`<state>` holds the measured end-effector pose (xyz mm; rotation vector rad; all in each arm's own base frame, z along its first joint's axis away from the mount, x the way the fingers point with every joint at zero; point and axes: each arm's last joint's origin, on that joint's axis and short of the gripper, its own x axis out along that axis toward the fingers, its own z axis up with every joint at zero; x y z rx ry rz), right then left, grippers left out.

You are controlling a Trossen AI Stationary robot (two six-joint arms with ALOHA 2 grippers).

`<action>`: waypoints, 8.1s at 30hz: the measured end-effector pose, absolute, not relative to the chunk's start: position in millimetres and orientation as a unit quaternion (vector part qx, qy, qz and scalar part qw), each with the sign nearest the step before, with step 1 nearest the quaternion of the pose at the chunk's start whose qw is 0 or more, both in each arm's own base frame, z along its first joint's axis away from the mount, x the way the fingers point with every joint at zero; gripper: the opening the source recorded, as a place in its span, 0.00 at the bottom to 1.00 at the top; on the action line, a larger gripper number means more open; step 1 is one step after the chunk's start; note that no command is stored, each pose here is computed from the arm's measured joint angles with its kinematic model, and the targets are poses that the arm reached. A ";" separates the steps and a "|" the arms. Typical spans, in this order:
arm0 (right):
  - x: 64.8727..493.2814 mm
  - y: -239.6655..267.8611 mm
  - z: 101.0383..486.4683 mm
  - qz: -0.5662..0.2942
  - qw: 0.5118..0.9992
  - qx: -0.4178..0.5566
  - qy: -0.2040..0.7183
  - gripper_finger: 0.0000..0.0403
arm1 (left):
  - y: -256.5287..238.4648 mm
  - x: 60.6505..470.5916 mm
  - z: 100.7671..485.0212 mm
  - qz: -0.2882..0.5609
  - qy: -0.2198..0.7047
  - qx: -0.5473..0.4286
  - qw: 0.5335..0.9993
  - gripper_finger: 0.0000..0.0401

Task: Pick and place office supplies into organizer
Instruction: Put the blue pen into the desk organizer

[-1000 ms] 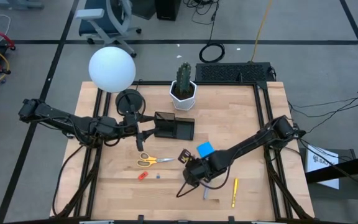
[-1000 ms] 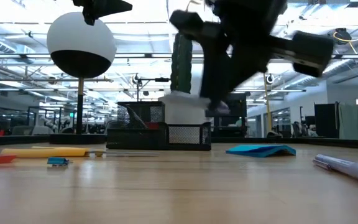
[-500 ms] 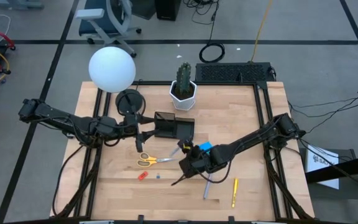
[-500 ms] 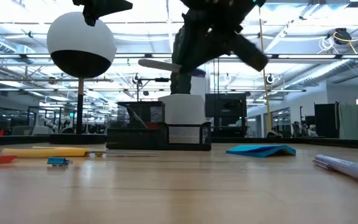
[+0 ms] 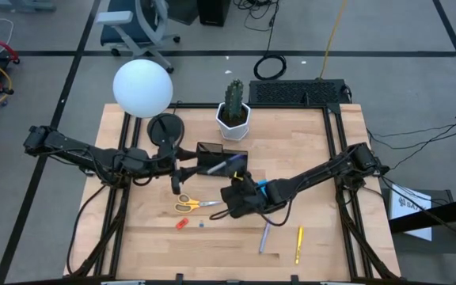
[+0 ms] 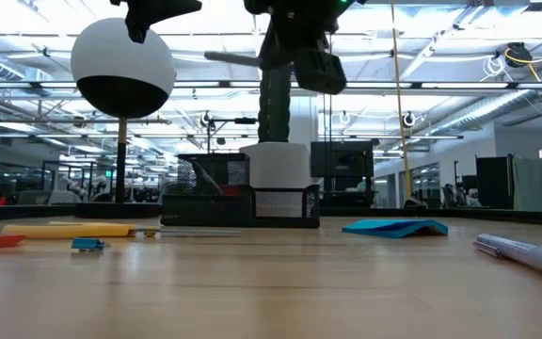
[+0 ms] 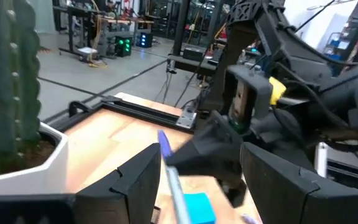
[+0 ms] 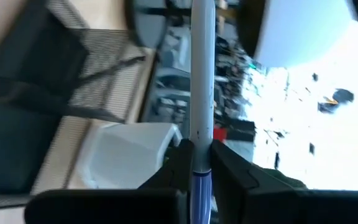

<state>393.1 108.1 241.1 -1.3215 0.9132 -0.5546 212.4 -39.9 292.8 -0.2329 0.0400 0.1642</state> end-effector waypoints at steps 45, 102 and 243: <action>408.8 83.6 299.6 -0.348 0.874 -0.296 0.164 0.06 | -58.9 190.0 274.0 0.156 -0.199 0.044 0.966 0.56; 413.1 92.8 299.2 -0.243 0.926 -0.264 0.123 0.00 | -74.0 226.2 272.6 0.136 -0.170 0.114 0.969 0.03; 344.8 -17.0 353.5 -0.191 0.952 -0.062 0.229 0.01 | -31.9 238.8 226.2 0.105 0.369 -0.260 0.886 0.28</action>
